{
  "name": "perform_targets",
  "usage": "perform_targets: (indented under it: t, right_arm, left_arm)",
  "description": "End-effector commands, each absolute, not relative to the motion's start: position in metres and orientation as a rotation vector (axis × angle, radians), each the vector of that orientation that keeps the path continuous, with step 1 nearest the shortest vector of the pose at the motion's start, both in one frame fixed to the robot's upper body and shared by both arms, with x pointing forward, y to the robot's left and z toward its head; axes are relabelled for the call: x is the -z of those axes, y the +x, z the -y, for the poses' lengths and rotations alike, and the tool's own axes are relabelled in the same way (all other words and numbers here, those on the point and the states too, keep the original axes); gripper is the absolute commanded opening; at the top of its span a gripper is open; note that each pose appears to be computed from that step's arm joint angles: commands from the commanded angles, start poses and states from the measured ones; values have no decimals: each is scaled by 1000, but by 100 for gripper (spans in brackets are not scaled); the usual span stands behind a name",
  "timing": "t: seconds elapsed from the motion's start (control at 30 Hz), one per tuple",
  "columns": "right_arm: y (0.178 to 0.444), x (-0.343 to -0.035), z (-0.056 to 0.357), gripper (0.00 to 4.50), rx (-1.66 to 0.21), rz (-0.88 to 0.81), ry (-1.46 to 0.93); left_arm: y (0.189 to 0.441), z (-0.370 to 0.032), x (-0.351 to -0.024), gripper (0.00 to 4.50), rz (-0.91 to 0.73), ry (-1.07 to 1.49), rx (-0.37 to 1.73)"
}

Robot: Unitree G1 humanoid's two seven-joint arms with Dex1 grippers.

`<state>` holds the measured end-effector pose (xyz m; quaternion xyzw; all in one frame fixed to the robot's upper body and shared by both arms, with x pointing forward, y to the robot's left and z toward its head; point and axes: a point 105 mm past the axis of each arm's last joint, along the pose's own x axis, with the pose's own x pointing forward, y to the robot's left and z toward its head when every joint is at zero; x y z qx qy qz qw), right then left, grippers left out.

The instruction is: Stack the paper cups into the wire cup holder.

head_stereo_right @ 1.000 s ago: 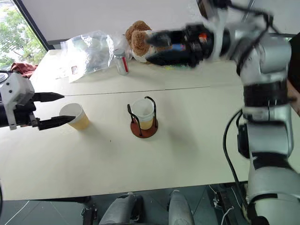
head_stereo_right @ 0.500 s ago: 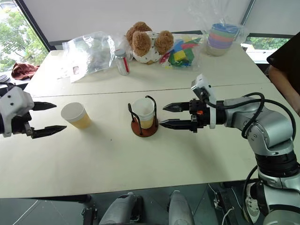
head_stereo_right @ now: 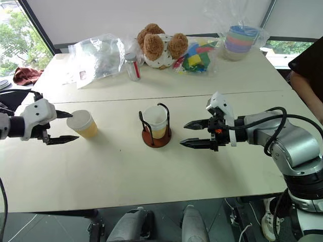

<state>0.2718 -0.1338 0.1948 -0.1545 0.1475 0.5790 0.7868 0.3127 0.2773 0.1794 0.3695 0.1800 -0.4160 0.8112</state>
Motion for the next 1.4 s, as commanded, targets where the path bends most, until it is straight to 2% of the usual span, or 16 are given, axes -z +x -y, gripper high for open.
perform_targets:
  t: [0.03, 0.17, 0.3, 0.43, 0.53, 0.7, 0.87, 0.97, 1.4]
  right_arm:
    - [271, -204, 132, 310, -1239, -267, -372]
    - [272, -203, 135, 310, -1224, -272, -372]
    - [272, -204, 140, 310, -1203, -277, -365]
    - [275, -212, 151, 310, -1159, -262, -373]
    - [278, -227, 162, 310, -1124, -223, -387]
    - [277, -251, 169, 310, -1076, -169, -478]
    - [271, -255, 174, 310, -1018, -151, -480]
    - [267, -246, 174, 310, -998, -169, -457]
    - [252, -231, 176, 310, -913, -178, -381]
  left_arm:
    - [317, -278, -181, 212, -398, 876, 923]
    - [320, -278, -175, 4, -426, 925, 972]
    - [323, -272, -183, 4, -410, 955, 1023]
    - [334, -245, -236, 4, -292, 981, 1085]
    - [337, -205, -287, 4, -175, 942, 1205]
    - [337, -152, -327, 4, -73, 856, 1385]
    - [345, -104, -324, 4, -26, 876, 1545]
    - [345, -86, -315, 4, -28, 895, 1619]
    - [334, -58, -300, 4, -67, 971, 1777]
